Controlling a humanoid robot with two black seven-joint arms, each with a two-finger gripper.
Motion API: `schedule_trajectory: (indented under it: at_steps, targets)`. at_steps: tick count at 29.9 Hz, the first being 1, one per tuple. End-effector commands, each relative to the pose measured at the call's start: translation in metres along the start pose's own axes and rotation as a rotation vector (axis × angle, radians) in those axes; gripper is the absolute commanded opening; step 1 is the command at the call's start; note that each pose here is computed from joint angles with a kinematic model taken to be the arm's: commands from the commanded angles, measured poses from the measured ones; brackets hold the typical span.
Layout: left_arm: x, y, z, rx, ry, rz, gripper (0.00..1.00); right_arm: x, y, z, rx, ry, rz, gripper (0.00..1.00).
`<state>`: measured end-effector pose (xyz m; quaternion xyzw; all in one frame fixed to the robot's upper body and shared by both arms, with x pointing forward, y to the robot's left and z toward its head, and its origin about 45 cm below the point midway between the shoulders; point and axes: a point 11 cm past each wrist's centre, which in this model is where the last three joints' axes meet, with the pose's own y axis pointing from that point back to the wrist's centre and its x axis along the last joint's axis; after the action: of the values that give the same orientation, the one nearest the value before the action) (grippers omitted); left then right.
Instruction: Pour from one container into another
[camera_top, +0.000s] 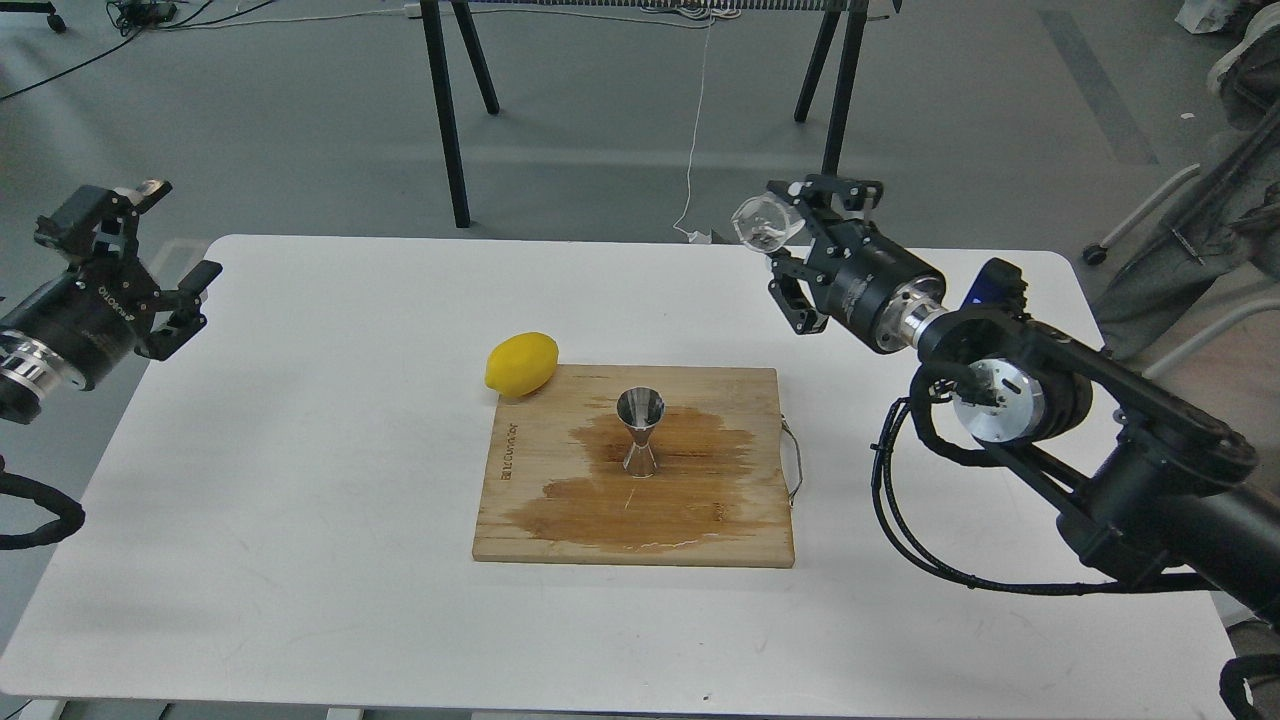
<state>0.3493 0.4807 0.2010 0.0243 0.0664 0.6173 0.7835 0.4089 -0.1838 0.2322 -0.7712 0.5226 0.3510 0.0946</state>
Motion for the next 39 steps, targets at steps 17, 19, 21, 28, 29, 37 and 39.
schedule_trajectory:
  at_steps: [17,19,21,28,29,37,39]
  targets:
    - [-0.001,-0.001,0.000,0.002,-0.005,-0.005,1.00,0.185,0.089,0.056,0.216,-0.942,0.465,0.36]
    - [-0.001,-0.001,0.000,0.002,-0.005,-0.005,1.00,0.191,0.091,0.062,0.214,-0.949,0.490,0.36]
    - [-0.001,-0.001,0.001,0.000,-0.005,-0.004,1.00,0.194,0.092,0.065,0.211,-0.950,0.506,0.36]
    - [-0.001,-0.001,-0.001,0.002,-0.003,-0.003,1.00,0.202,0.096,0.074,0.193,-0.949,0.537,0.37]
    - [-0.001,-0.001,0.000,0.001,-0.003,-0.004,1.00,0.202,0.096,0.075,0.190,-0.950,0.538,0.37]
    - [-0.002,-0.001,-0.001,0.001,-0.002,-0.005,1.00,0.207,0.100,0.080,0.187,-0.947,0.557,0.42]
    - [-0.002,-0.001,-0.001,0.001,-0.002,-0.005,1.00,0.207,0.100,0.082,0.183,-0.946,0.561,0.44]
